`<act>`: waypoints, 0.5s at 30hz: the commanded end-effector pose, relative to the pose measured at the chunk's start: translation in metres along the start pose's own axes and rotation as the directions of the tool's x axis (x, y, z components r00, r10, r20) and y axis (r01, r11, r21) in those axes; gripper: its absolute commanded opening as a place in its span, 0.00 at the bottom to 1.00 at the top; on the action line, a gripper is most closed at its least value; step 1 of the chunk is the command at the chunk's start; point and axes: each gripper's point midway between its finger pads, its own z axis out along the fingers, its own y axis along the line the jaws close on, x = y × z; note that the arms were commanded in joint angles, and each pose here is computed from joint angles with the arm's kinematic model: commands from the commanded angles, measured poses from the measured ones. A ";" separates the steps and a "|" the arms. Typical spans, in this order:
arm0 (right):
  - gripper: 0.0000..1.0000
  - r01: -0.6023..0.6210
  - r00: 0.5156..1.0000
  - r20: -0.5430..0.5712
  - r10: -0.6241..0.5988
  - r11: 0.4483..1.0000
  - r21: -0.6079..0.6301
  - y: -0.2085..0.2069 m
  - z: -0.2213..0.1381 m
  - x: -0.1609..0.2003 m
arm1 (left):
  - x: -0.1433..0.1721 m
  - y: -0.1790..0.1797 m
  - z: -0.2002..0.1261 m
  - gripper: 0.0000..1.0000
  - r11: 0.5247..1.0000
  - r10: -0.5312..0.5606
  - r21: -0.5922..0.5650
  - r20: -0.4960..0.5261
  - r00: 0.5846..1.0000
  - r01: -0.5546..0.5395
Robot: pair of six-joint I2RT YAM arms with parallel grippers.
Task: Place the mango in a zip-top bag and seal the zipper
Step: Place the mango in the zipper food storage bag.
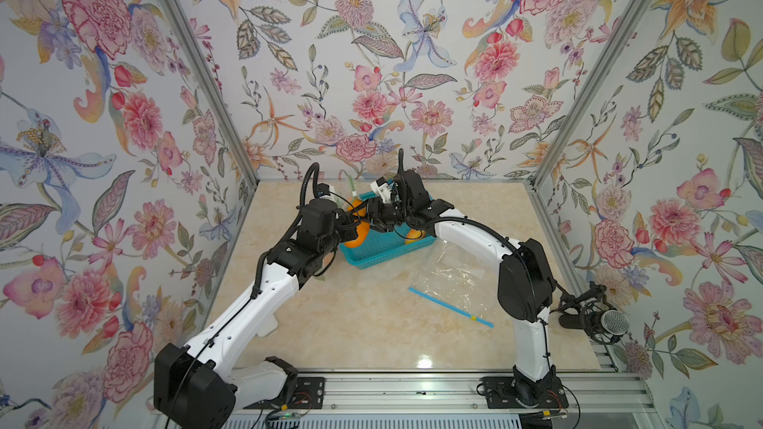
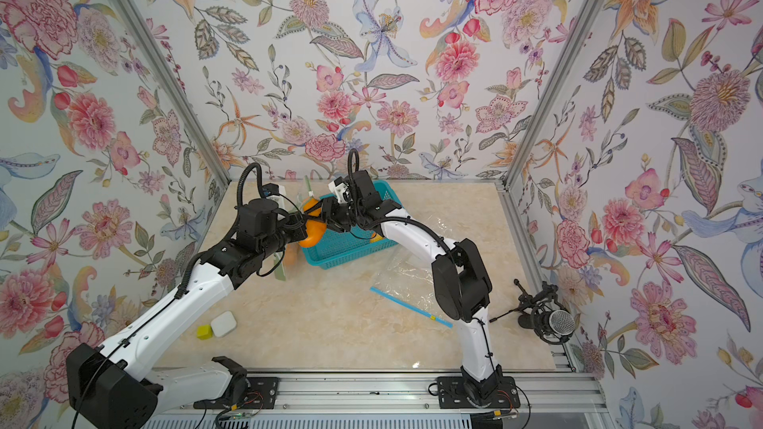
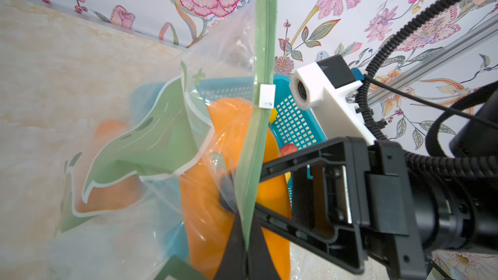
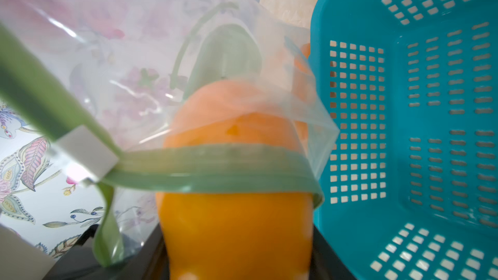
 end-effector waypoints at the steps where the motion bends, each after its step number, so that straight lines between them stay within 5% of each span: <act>1: 0.36 0.153 0.984 -0.080 -0.159 0.985 -0.075 0.039 -0.012 0.023 | -0.007 0.009 0.005 0.00 0.998 0.034 -0.052 -0.018 0.999 -0.034; 15: 0.64 0.162 0.984 -0.061 -0.166 0.985 -0.064 0.042 -0.015 0.014 | 0.003 0.000 0.011 0.00 0.999 -0.033 0.015 -0.061 0.998 0.034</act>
